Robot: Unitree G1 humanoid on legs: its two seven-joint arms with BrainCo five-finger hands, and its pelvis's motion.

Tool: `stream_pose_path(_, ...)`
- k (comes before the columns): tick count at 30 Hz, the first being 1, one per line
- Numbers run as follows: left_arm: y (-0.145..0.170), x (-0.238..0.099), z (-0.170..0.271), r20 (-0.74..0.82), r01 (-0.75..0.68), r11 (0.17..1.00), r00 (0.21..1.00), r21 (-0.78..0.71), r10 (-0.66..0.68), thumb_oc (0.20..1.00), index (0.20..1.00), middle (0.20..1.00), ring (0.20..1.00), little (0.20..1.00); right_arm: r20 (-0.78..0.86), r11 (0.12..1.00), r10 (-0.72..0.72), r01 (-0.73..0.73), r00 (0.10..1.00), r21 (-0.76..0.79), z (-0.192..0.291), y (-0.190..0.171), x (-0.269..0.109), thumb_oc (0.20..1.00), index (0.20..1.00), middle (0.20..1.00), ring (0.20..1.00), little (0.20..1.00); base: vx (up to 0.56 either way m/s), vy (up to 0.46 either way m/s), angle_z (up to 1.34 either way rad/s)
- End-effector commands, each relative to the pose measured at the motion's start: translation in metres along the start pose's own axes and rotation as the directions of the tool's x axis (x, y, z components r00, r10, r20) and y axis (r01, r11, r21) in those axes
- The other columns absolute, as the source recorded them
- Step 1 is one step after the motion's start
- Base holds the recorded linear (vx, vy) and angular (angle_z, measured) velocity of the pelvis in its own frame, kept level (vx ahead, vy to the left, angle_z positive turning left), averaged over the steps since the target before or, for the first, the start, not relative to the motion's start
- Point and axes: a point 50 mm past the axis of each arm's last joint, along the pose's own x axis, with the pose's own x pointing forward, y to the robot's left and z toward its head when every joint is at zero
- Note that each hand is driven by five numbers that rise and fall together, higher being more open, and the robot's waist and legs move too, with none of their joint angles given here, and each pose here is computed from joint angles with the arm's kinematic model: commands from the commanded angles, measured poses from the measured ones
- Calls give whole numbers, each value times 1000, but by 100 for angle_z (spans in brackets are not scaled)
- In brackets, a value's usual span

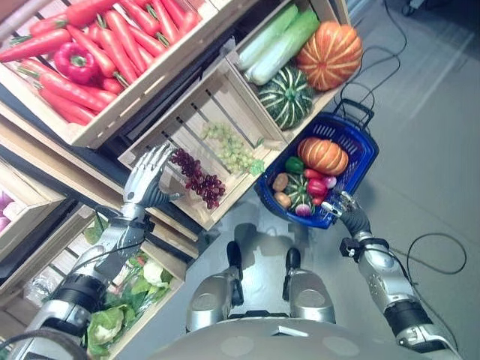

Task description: Pick up fruits and vegetables into the basket

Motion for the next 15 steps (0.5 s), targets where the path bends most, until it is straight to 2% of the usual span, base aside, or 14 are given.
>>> stream_pose_path(1, 21, 24, 0, 28, -108, 985, 994, 131, 106, 1000, 1000, 1000, 1000, 1000, 195, 1000, 12, -8, 981, -23, 44, -5, 6, 1000, 1000, 1000, 1000, 1000, -95, 111, -18)
stream_pose_path(3, 24, 30, -1, 35, -121, 975, 993, 186, 116, 1000, 1000, 1000, 1000, 1000, 222, 999, 16, -7, 975, -39, 53, -5, 9, 1000, 1000, 1000, 1000, 1000, -52, 65, -19)
stream_pose_path(4, 29, 37, -7, 27, -120, 958, 993, 262, 117, 1000, 1000, 1000, 1000, 1000, 260, 999, 26, -13, 965, -51, 64, -6, 11, 1000, 1000, 1000, 1000, 1000, -60, 38, -16)
stream_pose_path(6, 34, 43, -8, 29, -135, 945, 991, 297, 133, 1000, 1000, 1000, 1000, 1000, 295, 998, 31, -15, 955, -58, 74, -6, 13, 1000, 1000, 1000, 1000, 1000, -78, 31, -17)
stream_pose_path(10, 48, 61, -13, 40, -163, 883, 986, 440, 163, 1000, 1000, 1000, 1000, 1000, 392, 998, 34, -13, 919, -56, 106, -7, 18, 1000, 1000, 1000, 1000, 1000, -69, 7, -19)
stream_pose_path(15, 58, 78, -13, 42, -170, 846, 984, 506, 173, 1000, 1000, 1000, 1000, 1000, 461, 998, 41, -17, 886, -56, 127, -3, 20, 1000, 1000, 1000, 1000, 1000, -27, -3, -13)
